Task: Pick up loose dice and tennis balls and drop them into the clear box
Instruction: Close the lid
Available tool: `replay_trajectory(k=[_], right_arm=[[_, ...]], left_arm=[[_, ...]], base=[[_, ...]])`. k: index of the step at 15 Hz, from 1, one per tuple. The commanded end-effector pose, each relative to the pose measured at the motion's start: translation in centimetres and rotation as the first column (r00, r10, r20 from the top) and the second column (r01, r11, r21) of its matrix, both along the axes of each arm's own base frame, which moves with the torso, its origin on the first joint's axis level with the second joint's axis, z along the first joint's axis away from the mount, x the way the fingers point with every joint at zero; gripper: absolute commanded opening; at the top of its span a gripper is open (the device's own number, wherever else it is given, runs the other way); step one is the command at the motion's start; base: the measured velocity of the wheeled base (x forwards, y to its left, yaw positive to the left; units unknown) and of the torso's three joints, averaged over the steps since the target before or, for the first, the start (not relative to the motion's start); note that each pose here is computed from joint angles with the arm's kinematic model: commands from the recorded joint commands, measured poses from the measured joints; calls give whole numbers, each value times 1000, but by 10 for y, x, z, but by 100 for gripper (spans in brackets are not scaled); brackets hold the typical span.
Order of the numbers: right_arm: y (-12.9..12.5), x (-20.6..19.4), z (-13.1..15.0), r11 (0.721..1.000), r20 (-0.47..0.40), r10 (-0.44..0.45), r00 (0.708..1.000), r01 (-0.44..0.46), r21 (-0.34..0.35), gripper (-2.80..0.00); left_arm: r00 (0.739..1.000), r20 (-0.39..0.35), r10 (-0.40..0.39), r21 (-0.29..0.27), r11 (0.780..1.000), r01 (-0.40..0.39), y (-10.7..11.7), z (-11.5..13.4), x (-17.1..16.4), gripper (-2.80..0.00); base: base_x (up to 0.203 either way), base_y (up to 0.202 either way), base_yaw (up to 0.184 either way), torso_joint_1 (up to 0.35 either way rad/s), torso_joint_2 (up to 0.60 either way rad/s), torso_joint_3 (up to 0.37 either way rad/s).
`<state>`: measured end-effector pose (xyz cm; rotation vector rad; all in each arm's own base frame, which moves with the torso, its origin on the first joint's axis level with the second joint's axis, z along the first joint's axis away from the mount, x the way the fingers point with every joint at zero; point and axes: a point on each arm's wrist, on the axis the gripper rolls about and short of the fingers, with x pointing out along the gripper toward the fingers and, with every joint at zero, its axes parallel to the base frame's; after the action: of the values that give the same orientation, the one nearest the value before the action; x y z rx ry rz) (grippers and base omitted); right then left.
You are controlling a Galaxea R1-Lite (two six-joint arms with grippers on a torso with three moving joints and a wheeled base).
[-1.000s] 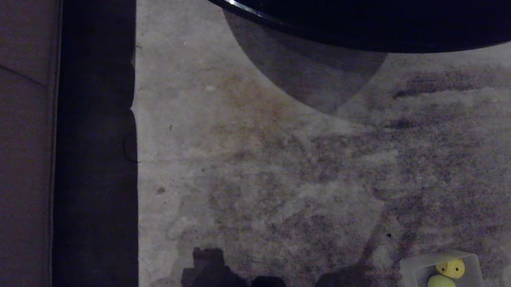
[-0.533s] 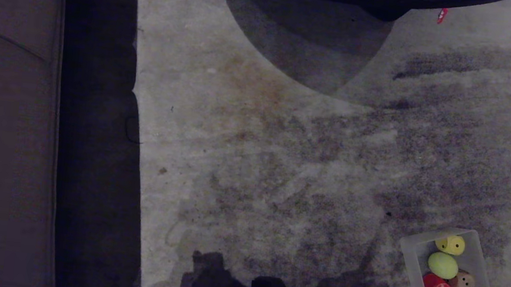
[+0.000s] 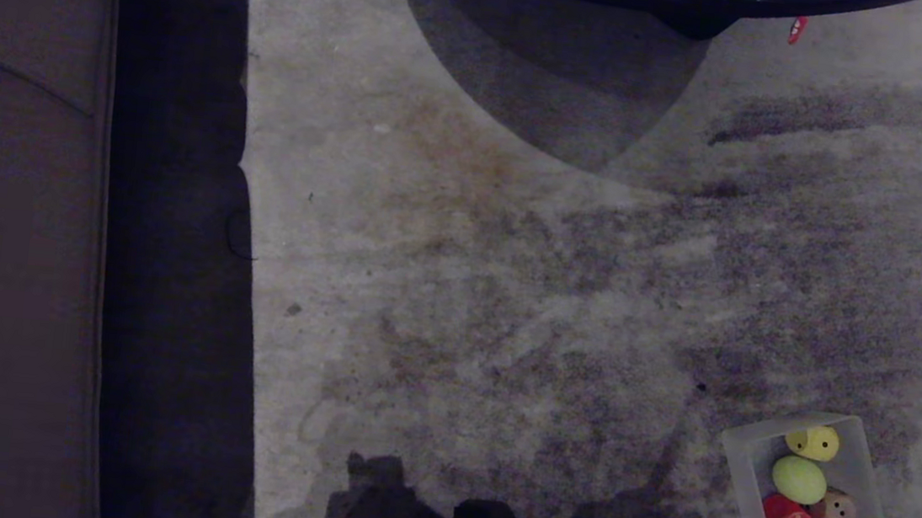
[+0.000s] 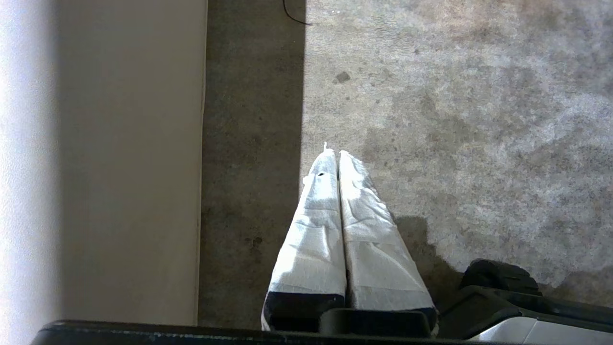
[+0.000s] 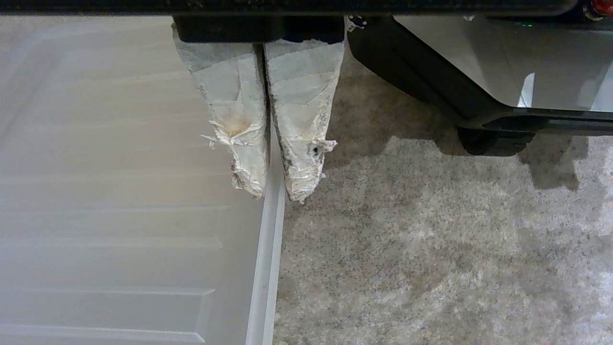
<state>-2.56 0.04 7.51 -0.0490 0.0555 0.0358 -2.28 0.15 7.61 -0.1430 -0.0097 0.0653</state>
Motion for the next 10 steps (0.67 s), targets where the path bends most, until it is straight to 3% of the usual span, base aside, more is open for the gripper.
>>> replay_trajectory(k=[1,10], right_arm=[[0,0,0,1000,0,1,1000,-1,-1,-280],[0,0,0,1000,0,1,1000,-1,1,-280]], left_arm=[[1000,1,0,-1,1000,0,0,0,0,-280],[1000,0,0,-1,1000,0,0,0,0,-280]], base=[[0,0,0,0,0,0],[0,0,0,0,0,0]])
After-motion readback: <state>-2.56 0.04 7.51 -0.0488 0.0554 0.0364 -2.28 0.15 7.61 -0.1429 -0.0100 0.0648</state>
